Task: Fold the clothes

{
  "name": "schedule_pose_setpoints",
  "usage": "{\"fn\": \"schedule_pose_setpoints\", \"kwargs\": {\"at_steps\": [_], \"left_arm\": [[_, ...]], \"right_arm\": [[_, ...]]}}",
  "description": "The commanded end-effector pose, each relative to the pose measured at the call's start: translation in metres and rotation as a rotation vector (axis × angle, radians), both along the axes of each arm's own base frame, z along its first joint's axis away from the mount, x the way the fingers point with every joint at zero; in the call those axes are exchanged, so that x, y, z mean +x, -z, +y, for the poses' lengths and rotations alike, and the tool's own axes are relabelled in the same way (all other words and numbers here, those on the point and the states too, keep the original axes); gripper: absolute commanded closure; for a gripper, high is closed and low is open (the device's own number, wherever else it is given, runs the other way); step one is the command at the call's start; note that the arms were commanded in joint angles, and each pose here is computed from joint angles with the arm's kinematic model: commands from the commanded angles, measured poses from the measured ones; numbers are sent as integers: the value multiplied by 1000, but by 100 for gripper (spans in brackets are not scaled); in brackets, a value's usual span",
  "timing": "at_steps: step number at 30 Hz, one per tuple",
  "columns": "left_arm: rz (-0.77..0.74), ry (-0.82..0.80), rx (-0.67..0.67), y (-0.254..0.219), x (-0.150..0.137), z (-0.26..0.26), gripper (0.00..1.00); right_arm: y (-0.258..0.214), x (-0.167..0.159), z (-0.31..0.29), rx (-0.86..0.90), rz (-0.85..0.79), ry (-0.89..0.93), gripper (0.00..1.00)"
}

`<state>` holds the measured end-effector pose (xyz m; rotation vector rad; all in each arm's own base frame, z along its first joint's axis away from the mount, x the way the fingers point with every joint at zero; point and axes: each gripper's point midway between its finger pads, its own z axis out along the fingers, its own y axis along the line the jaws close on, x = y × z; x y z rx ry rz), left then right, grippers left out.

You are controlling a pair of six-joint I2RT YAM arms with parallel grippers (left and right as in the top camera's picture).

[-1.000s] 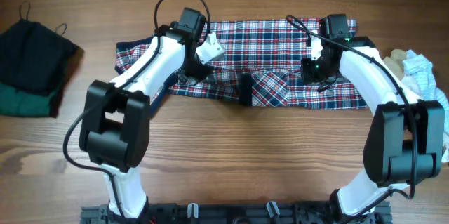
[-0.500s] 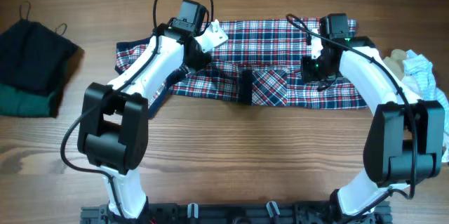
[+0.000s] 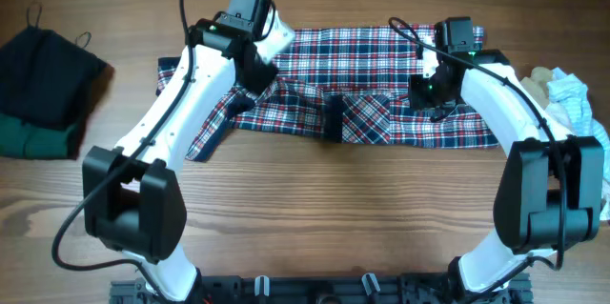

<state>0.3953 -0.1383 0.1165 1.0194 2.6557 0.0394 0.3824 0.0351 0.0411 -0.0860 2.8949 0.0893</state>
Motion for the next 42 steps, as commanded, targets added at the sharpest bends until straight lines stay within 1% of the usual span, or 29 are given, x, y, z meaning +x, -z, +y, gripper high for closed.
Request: {"fn": "schedule_pose_setpoints", "kwargs": {"at_steps": [1,3,4,11,13,14,15,16,17,22,26,30,34,39,42], "left_arm": [[222,26,-154,13,-44,-27,80],[282,1,-143,20,-55,-28,90],[293,-2,-143,23,-58,-31,92],[358,2,-115,53,-60,-35,92],[369,-2,-109,74,-53,-38,92],[356,-9,-84,81,-48,-33,92],[322,-28,-30,85,-39,-24,91],[251,-109,54,89,-23,-7,91],[187,-170,110,91,-9,6,91],[147,-212,93,111,14,17,92],[71,-325,47,108,39,34,91],[26,-357,28,105,55,50,88],[31,-381,30,105,56,61,87],[39,-380,33,106,54,62,87],[40,-380,34,106,54,63,86]], "right_arm": [[6,0,-2,-7,6,14,82],[6,1,-2,-7,1,13,82],[6,2,-2,-6,0,14,82],[6,1,-2,-6,2,14,82],[6,0,-2,-7,8,14,82],[7,-1,-2,-8,10,13,82],[7,-1,-2,-8,11,13,82],[7,-1,-2,-8,10,14,82],[7,-1,-2,-8,10,13,82],[7,-2,-2,-7,15,14,82],[7,-2,-2,-8,14,13,82],[7,-2,-4,-22,13,-10,82],[13,-10,-17,-96,38,6,82],[29,-28,-41,-207,80,38,82],[38,-30,-55,-214,70,75,81]]}}
